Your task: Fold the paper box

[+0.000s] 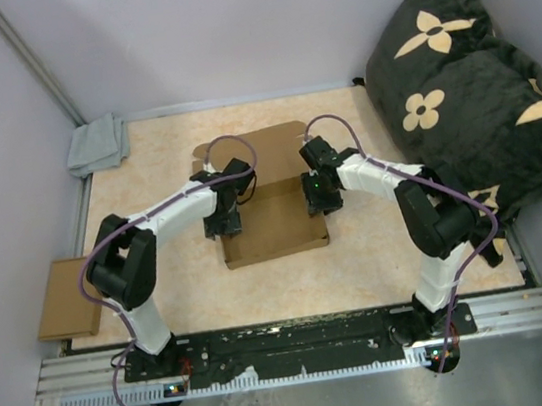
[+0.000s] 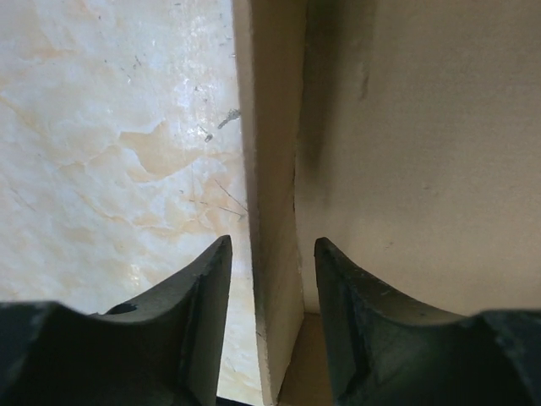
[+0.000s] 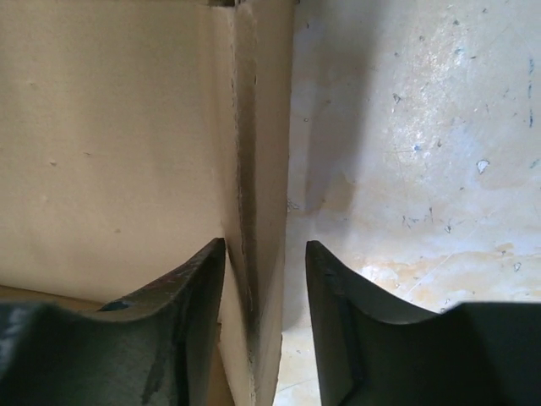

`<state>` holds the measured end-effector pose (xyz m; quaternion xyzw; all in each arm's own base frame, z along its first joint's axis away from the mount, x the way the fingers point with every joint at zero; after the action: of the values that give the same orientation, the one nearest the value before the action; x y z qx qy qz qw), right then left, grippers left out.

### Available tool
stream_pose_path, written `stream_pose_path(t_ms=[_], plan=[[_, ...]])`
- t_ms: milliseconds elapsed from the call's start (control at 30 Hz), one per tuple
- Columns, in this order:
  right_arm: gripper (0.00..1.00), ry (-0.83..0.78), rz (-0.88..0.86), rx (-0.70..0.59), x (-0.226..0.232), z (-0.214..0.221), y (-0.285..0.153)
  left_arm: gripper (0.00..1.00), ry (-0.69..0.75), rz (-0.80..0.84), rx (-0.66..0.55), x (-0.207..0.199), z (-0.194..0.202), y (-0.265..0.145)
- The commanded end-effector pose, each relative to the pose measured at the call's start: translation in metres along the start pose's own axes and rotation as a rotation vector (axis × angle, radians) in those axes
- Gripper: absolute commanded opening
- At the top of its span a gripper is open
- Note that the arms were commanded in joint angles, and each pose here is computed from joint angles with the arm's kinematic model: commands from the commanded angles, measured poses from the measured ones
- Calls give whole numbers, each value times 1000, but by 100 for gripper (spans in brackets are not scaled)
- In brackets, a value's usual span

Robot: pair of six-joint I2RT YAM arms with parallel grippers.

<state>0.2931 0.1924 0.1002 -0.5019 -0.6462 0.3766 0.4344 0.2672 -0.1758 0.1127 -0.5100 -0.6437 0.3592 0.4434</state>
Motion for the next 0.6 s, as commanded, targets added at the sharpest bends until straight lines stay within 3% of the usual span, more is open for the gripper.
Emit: stream_pose_path(t_ms=[0,200,333,400,467,500,567], plan=[[47,-22,-10,-105,11,-27,-23,53,-47,9,-38,18,-8,-14],[51,-41,33,-158,6,-54,-54,55,-124,86,-126,45,-34,-48],[51,36,27,-209,-11,-100,-87,57,-151,191,-253,52,-61,-73],[36,84,7,-264,-21,-133,-117,57,-143,234,-334,51,-76,-79],[8,106,-30,-361,-28,-163,-147,57,-144,271,-380,52,-88,-82],[5,123,-25,-404,-32,-172,-155,58,-154,294,-393,54,-94,-82],[14,70,-190,-425,-32,-180,-150,60,-187,341,-406,60,-107,-75]])
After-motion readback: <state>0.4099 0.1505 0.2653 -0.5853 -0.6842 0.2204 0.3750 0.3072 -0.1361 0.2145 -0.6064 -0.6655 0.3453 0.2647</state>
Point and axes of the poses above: each gripper's point midway between its finger pads, its own y axis out along the fingers, its own x axis along the line the jaws close on, z = x × y, the point moved 7 cm from there along -y, back along the fingers
